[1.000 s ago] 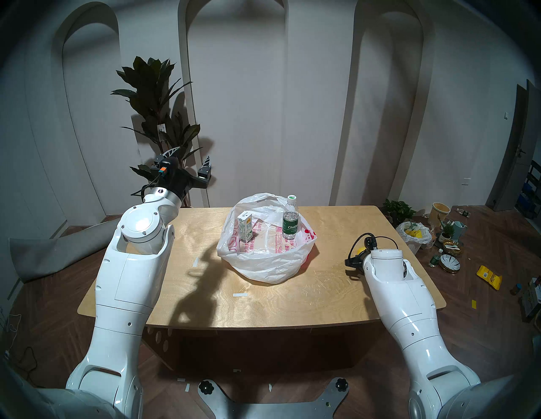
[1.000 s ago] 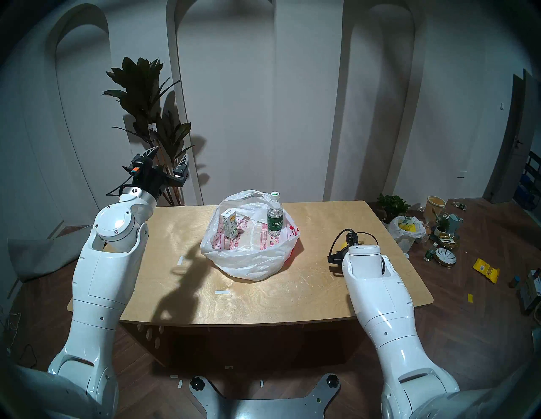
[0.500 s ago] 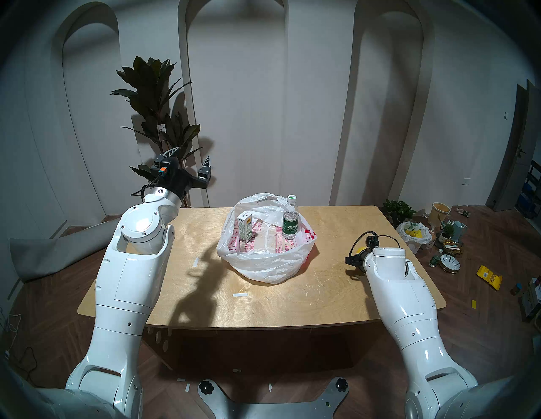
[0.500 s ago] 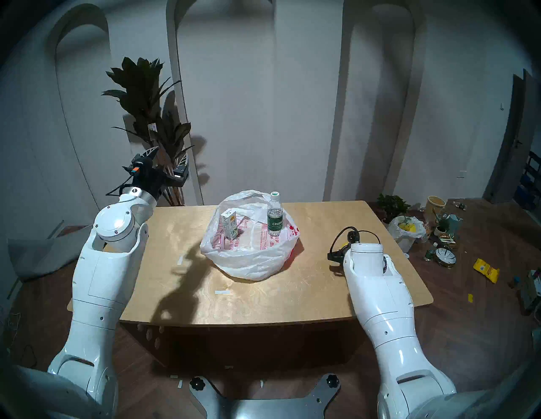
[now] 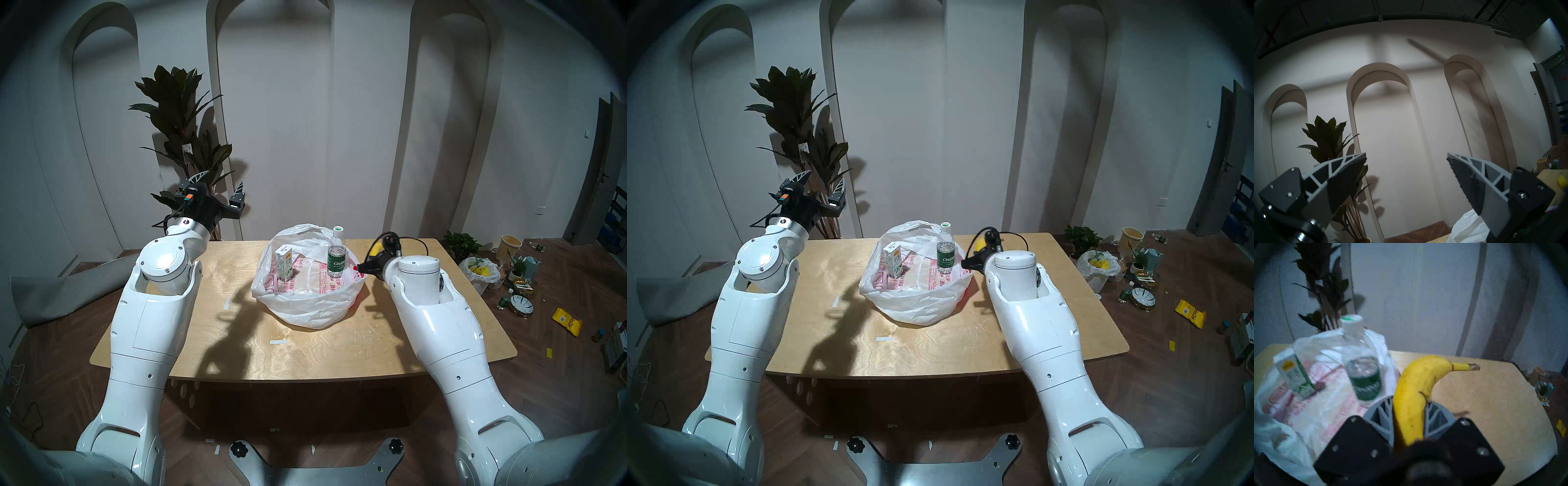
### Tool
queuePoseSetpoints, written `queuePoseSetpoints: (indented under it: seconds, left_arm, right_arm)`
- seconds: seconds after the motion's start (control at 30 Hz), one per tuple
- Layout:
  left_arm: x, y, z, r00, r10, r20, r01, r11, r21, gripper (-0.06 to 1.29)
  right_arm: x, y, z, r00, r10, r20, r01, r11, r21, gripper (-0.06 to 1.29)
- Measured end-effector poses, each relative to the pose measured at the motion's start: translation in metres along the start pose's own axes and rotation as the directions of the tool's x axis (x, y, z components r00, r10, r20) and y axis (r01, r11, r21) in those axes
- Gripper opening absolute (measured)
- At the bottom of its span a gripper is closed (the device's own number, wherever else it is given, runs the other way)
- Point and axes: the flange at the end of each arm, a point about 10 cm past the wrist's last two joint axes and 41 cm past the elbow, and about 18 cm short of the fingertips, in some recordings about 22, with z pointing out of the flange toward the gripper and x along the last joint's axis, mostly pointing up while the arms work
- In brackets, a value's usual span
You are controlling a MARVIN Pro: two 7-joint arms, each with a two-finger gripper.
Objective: Bag the groceries: heavy items first, fragile items on top
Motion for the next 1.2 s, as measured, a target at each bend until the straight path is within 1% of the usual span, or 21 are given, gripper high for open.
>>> queuePoseSetpoints:
  seconds: [0.1, 0.13, 0.17, 0.23, 0.27, 0.4, 0.43, 0.53, 0.63, 0.73, 0.8, 0.9, 1.07, 1.1, 1.2]
  left_arm:
    - [0.000, 0.000, 0.000, 1.000, 0.000, 0.000, 0.000, 1.000, 0.000, 1.25]
    - [0.000, 0.000, 0.000, 1.000, 0.000, 0.000, 0.000, 1.000, 0.000, 1.25]
    - [0.000, 0.000, 0.000, 1.000, 0.000, 0.000, 0.000, 1.000, 0.000, 1.25]
    - [0.000, 0.000, 0.000, 1.000, 0.000, 0.000, 0.000, 1.000, 0.000, 1.25]
    - [0.000, 0.000, 0.000, 1.000, 0.000, 0.000, 0.000, 1.000, 0.000, 1.25]
    - [0.000, 0.000, 0.000, 1.000, 0.000, 0.000, 0.000, 1.000, 0.000, 1.25]
    - [0.000, 0.000, 0.000, 1.000, 0.000, -0.001, 0.000, 1.000, -0.001, 1.25]
    - [0.000, 0.000, 0.000, 1.000, 0.000, -0.001, 0.000, 1.000, -0.001, 1.25]
    - [0.000, 0.000, 0.000, 1.000, 0.000, -0.001, 0.000, 1.000, -0.001, 1.25]
    - [0.001, 0.000, 0.000, 1.000, 0.000, -0.001, 0.000, 1.000, -0.001, 1.25]
    - [0.001, 0.000, 0.000, 1.000, 0.000, -0.002, 0.000, 1.000, -0.001, 1.25]
    - [0.001, 0.000, 0.000, 1.000, 0.000, -0.002, 0.000, 1.000, -0.001, 1.25]
    - [0.000, 0.000, 0.000, 1.000, -0.001, -0.001, 0.001, 1.000, -0.001, 1.25]
    - [0.000, 0.000, 0.000, 1.000, -0.001, -0.001, 0.001, 1.000, -0.001, 1.25]
    - [0.000, 0.000, 0.000, 1.000, -0.001, -0.001, 0.001, 1.000, -0.001, 1.25]
  right_arm:
    - [0.008, -0.021, -0.005, 1.000, -0.012, -0.024, 0.013, 0.999, 0.052, 0.22]
    - [0.012, -0.036, -0.009, 0.999, -0.019, -0.037, 0.022, 0.996, 0.089, 0.22]
    - [0.013, -0.042, -0.011, 0.999, -0.021, -0.040, 0.025, 0.994, 0.106, 0.22]
    - [0.013, -0.052, -0.015, 0.999, -0.025, -0.042, 0.030, 0.991, 0.131, 0.22]
    - [0.011, -0.064, -0.020, 0.999, -0.030, -0.037, 0.036, 0.987, 0.159, 0.22]
    - [0.001, -0.085, -0.032, 0.999, -0.047, -0.004, 0.047, 0.978, 0.205, 0.22]
    - [-0.003, -0.089, -0.037, 0.998, -0.053, 0.012, 0.050, 0.978, 0.202, 0.21]
    - [-0.008, -0.091, -0.042, 0.997, -0.065, 0.033, 0.058, 0.981, 0.184, 0.20]
    - [-0.014, -0.092, -0.048, 0.995, -0.082, 0.059, 0.073, 0.988, 0.139, 0.20]
    - [-0.017, -0.095, -0.046, 0.993, -0.093, 0.074, 0.084, 0.989, 0.118, 0.20]
    - [-0.023, -0.100, -0.037, 0.990, -0.104, 0.098, 0.093, 0.990, 0.109, 0.20]
    - [-0.027, -0.105, -0.025, 0.987, -0.111, 0.117, 0.100, 0.990, 0.098, 0.20]
    - [-0.023, -0.115, -0.011, 0.987, -0.113, 0.118, 0.103, 0.991, 0.088, 0.20]
    - [-0.021, -0.118, -0.005, 0.986, -0.113, 0.119, 0.104, 0.991, 0.083, 0.20]
    - [-0.019, -0.121, 0.003, 0.987, -0.109, 0.121, 0.100, 0.992, 0.074, 0.20]
